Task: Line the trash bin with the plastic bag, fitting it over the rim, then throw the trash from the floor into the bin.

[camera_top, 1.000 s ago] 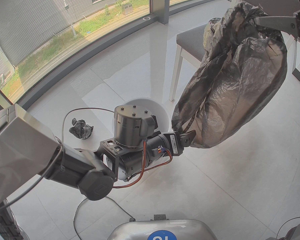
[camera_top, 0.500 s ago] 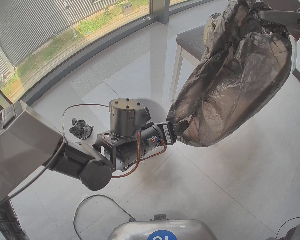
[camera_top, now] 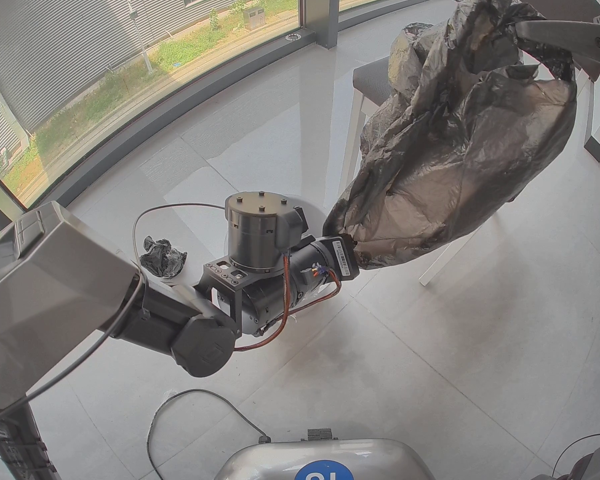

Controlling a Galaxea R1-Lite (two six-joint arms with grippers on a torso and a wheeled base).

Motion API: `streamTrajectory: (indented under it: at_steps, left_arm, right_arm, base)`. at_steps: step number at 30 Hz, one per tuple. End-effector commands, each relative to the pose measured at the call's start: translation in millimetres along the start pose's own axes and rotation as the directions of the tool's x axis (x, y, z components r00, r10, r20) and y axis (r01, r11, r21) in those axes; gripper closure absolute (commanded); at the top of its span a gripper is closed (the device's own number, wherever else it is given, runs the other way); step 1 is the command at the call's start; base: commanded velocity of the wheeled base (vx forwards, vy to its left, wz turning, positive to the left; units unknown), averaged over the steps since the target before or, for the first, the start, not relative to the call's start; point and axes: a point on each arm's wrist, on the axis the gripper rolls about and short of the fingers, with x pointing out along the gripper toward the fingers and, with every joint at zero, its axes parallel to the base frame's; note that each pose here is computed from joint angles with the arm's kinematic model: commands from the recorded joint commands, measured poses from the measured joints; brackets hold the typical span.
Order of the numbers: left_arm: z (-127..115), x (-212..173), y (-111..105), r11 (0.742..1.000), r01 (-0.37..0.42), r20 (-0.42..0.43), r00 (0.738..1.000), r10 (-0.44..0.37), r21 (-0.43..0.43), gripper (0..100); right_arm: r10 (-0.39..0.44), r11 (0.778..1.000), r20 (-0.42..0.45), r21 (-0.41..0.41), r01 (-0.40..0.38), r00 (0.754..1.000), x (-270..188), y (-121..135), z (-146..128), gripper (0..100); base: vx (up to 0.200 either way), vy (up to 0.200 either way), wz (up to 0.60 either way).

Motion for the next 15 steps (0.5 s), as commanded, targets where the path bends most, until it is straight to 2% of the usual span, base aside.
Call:
streamTrajectory:
  at_steps: [1,6,10,15]
  left_arm:
    - [1.3,-1.4,-0.9,1.000,0.000,0.003,1.000,0.000,-0.004,100]
    - [7.0,-12.9,-3.2,1.000,-0.006,0.008,1.000,0.006,0.004,100]
    - [19.8,-36.8,-3.5,0.999,-0.019,0.026,0.999,0.019,0.027,100]
    - [37.6,-65.1,-0.5,0.997,-0.066,0.053,0.997,0.063,0.045,100]
  right_arm:
    - [0.002,1.000,-0.012,0.002,-0.002,1.000,2.2,-0.2,-2.4,100]
    - [-0.009,1.000,-0.066,0.019,0.011,0.998,8.4,-3.4,-14.3,100]
    - [-0.067,0.996,-0.160,0.050,0.076,0.985,23.0,-20.4,-36.6,100]
    - [-0.062,0.994,-0.251,0.074,0.083,0.966,51.9,-30.8,-54.5,100]
  base:
    - [0.000,0.000,0.00]
    - [0.000,0.000,0.00]
    - [0.000,0.000,0.00]
    - [0.000,0.000,0.00]
